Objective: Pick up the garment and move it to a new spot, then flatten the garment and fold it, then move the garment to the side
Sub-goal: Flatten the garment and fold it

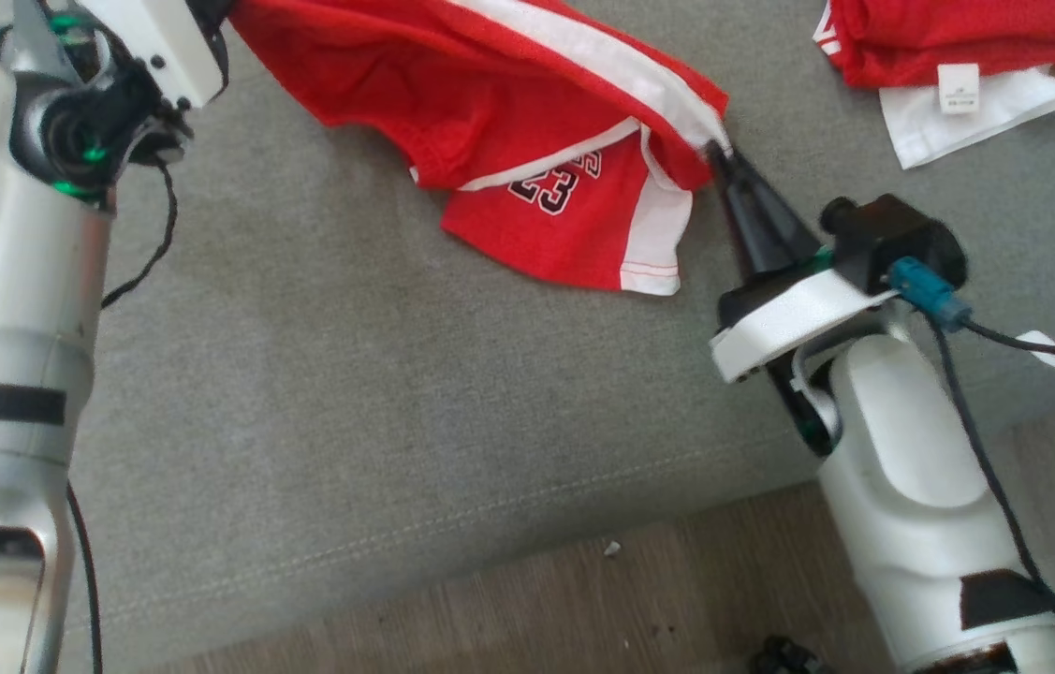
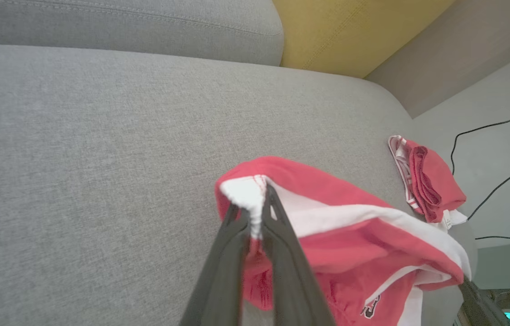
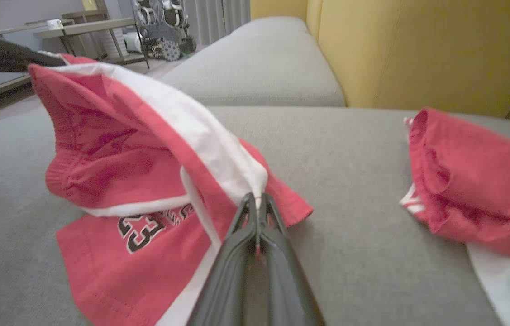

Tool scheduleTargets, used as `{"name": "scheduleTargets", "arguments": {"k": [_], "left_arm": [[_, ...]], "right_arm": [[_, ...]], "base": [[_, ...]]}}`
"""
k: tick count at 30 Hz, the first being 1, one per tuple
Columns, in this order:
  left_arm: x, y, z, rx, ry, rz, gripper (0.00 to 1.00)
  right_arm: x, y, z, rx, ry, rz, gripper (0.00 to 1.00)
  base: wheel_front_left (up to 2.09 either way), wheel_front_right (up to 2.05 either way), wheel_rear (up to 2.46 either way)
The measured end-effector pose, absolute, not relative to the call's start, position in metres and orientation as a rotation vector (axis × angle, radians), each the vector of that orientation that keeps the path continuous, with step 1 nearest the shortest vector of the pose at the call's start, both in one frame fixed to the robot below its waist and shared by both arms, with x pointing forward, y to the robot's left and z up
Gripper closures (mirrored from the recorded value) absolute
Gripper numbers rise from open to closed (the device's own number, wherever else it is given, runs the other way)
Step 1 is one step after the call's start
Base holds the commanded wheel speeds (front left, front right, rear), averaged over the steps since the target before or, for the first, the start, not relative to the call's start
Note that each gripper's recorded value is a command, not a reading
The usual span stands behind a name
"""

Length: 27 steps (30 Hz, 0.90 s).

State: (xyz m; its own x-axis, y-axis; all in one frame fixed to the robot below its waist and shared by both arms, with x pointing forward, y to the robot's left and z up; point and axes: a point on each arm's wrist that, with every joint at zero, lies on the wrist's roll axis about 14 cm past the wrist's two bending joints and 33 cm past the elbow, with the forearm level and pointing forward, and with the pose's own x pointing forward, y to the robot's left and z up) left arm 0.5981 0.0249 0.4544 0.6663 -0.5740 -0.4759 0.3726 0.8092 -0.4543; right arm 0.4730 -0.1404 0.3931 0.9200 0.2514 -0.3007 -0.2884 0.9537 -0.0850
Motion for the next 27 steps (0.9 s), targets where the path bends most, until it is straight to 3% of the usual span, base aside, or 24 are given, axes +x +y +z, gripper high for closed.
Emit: {"name": "scheduleTargets", "arguments": {"k": [6, 17, 27], "left_arm": [[0.588, 0.031, 0.476, -0.336, 0.589, -0.539, 1.00], [0.561, 0.052, 0.567, -0.314, 0.347, -0.543, 1.00], [0.512, 0.078, 0.662, -0.282, 0.048, -0.544, 1.00]], "right_arm": [[0.489, -0.154, 0.438, -0.217, 0.155, 0.243, 1.00], [0.522, -0.163, 0.580, -0.408, -0.173, 0.237, 1.00], [0.508, -0.143, 0.682, -0.464, -0.392, 0.269, 1.00]], "base": [[0.00, 0.00, 0.00], [0.00, 0.00, 0.00], [0.00, 0.00, 0.00]]}}
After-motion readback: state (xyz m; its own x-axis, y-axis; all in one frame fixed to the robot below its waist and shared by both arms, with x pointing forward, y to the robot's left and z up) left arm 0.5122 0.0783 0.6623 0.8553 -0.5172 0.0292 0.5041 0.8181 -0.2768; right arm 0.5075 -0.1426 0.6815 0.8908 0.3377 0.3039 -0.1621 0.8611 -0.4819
